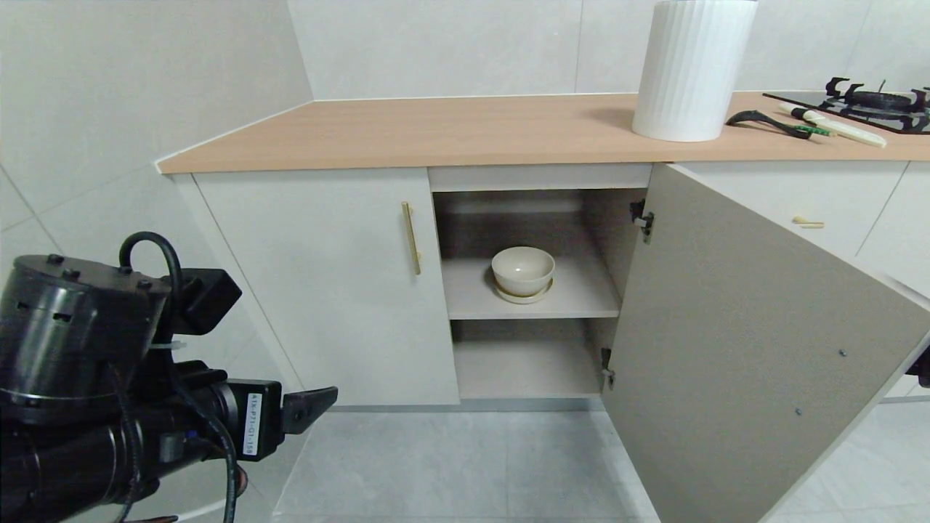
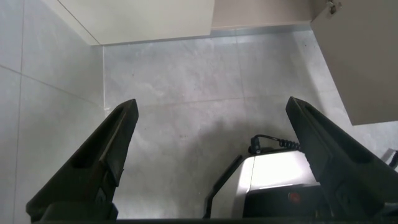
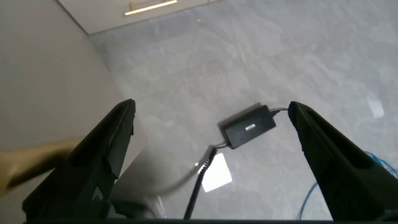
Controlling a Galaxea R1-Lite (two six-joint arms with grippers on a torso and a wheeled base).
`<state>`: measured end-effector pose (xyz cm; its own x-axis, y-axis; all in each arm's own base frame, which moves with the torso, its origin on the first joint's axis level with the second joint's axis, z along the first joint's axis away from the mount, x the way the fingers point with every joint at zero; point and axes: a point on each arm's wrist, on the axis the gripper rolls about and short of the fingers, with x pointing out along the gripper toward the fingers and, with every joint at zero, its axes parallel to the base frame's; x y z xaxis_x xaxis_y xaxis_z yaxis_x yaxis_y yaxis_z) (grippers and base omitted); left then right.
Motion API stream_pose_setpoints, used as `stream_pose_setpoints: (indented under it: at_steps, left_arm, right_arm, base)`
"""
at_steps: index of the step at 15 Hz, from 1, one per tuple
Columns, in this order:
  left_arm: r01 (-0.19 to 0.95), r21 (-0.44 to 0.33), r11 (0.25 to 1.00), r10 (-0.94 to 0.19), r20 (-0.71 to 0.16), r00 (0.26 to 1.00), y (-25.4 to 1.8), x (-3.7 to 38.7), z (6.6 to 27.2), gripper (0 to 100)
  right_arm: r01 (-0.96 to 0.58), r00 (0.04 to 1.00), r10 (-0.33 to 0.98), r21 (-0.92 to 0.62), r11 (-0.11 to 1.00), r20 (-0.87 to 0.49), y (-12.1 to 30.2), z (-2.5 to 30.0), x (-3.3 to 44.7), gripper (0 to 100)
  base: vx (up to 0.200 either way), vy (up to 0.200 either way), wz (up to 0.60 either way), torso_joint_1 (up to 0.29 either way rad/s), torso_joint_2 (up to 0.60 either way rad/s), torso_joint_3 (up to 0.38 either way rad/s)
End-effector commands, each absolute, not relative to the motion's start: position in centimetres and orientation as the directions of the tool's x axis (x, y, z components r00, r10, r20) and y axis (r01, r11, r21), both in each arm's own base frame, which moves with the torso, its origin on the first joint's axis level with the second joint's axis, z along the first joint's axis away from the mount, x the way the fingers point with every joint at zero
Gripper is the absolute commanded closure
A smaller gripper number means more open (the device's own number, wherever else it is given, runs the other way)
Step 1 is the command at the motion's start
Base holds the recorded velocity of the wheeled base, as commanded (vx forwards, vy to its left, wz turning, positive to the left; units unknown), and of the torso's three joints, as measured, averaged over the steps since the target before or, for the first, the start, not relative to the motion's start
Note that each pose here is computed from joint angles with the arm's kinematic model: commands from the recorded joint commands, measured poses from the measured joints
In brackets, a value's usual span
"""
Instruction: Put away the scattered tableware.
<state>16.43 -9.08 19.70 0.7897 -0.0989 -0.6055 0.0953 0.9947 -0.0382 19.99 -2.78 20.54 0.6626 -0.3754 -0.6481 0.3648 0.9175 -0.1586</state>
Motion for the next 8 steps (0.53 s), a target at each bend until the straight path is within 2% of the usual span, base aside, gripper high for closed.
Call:
stream_pose_setpoints:
  at_steps: [1, 8]
  left_arm:
    - [0.095, -0.038, 0.995, -0.098, -0.606, 0.79, -9.1, 16.5, 19.7, 0]
    - [0.095, -0.038, 0.995, -0.098, -0.606, 0.79, -9.1, 16.5, 19.7, 0]
  right_arm:
    - [0.347, 0.656, -0.354, -0.151, 0.926, -0.667, -2.7, 20.1, 20.5, 0]
    - [0.274, 0.695, -0.254, -0.078, 0.958, -0.672, -1.1, 20.2, 20.4, 0]
  base:
    - [0.0, 0.0, 0.0, 0.0, 0.0, 0.0]
    - [0.0, 0.0, 0.0, 0.0, 0.0, 0.0]
